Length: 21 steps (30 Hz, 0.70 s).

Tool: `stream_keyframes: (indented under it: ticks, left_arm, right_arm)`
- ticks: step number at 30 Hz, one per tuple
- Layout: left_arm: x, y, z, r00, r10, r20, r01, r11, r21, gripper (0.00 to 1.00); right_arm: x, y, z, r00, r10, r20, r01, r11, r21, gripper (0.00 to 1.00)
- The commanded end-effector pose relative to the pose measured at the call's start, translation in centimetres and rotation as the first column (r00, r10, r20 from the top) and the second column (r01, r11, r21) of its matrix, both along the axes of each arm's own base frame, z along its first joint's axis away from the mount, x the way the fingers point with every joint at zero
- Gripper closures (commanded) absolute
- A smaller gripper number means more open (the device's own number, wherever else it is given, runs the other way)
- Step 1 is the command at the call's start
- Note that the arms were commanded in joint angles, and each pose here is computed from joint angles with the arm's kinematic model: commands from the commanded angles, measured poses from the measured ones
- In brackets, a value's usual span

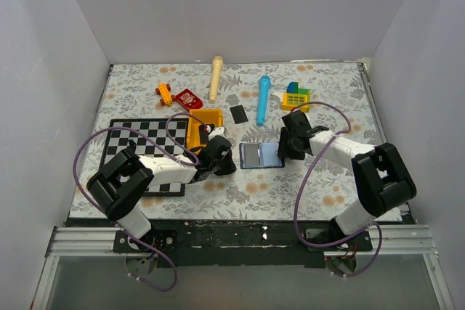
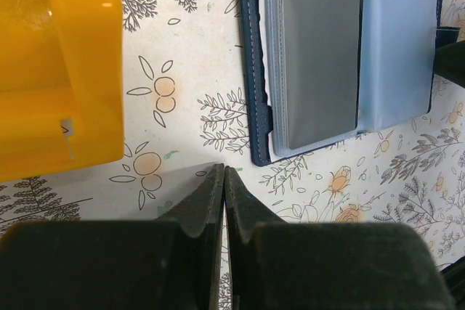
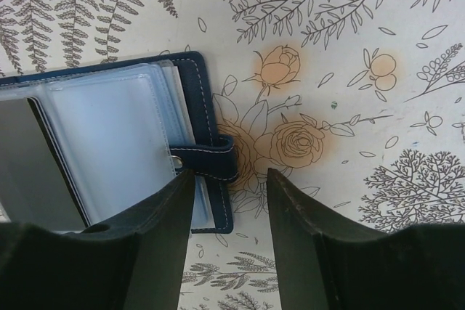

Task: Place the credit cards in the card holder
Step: Close the card holder at the center of the board.

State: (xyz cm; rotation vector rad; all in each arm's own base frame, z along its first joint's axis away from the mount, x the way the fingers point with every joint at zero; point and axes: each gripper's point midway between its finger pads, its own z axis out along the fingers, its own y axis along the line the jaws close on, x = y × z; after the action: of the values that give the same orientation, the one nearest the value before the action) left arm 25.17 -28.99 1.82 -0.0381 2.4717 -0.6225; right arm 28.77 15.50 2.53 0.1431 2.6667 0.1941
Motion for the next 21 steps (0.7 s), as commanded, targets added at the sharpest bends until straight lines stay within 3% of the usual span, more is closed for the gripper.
stream_keyframes:
  ticks: [1,9,21]
  left_arm:
    - [-1.6,1.7,-2.0,0.998,-0.010,-0.064,0.016,0.995,0.099,1.00]
    - [-1.5,1.6,-1.9,0.998,-0.009,-0.064,0.015,0.995,0.101,1.00]
    - [-1.5,1.8,-1.9,0.998,-0.006,-0.064,0.013,0.994,0.107,1.00]
  right_arm:
    - [0.4,-0.2,-0.4,0.999,-0.018,0.044,0.018,1.000,0.007,0.46]
    - [1.1,0.5,-0.9,0.997,-0.018,0.073,0.011,0.996,0.090,0.51]
    - [1.6,1.8,-2.0,0.997,0.028,0.066,-0.039,0.982,0.187,0.90]
